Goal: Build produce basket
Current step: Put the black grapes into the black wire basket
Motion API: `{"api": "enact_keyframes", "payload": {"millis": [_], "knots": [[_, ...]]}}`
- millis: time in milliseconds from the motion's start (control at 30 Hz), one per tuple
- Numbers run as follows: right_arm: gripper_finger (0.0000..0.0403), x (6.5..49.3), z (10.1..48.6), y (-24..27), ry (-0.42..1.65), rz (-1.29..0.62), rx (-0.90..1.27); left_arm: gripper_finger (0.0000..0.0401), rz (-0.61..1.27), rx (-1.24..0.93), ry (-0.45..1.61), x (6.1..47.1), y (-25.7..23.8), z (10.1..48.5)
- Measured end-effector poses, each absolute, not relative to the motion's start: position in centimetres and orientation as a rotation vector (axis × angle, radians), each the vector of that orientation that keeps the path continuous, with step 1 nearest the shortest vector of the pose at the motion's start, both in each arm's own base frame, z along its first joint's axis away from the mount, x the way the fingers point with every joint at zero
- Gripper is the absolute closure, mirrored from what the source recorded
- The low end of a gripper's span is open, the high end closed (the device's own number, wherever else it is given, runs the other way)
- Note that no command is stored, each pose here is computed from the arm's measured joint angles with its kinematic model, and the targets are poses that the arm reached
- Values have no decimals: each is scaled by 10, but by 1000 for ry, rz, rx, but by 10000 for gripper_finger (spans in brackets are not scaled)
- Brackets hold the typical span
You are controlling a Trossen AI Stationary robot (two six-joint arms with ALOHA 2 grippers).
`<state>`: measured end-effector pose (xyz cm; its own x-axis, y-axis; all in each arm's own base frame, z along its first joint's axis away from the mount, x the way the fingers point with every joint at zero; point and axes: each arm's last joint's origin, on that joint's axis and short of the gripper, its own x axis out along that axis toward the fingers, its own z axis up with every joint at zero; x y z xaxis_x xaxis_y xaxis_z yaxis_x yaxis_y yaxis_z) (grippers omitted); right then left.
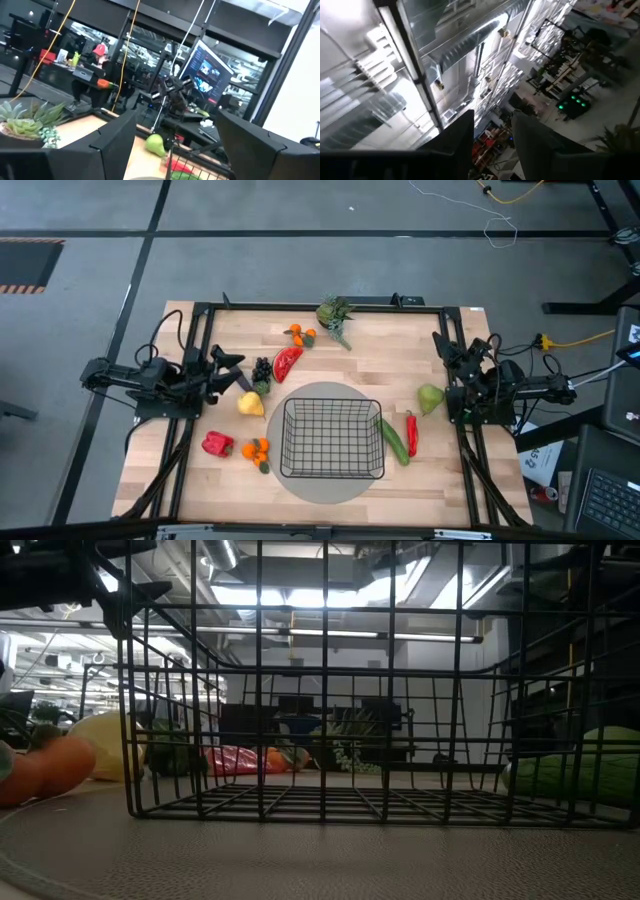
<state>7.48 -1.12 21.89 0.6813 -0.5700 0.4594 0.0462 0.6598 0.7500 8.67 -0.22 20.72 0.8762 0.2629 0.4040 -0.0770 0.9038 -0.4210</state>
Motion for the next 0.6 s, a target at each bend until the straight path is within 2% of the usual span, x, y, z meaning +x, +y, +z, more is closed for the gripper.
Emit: {"api": "enact_keyframes", "payload": {"millis": [233, 467, 600], "knots": [[269, 75, 218, -11, -740, -375, 778, 131, 221, -373, -473, 86, -1, 207], [269, 77, 220, -6, -716, -171, 822, 131, 398, -367, -468, 85, 3, 206], [269, 78, 221, -4, -691, -62, 820, 131, 391, -429, -482, 85, 3, 206]]}}
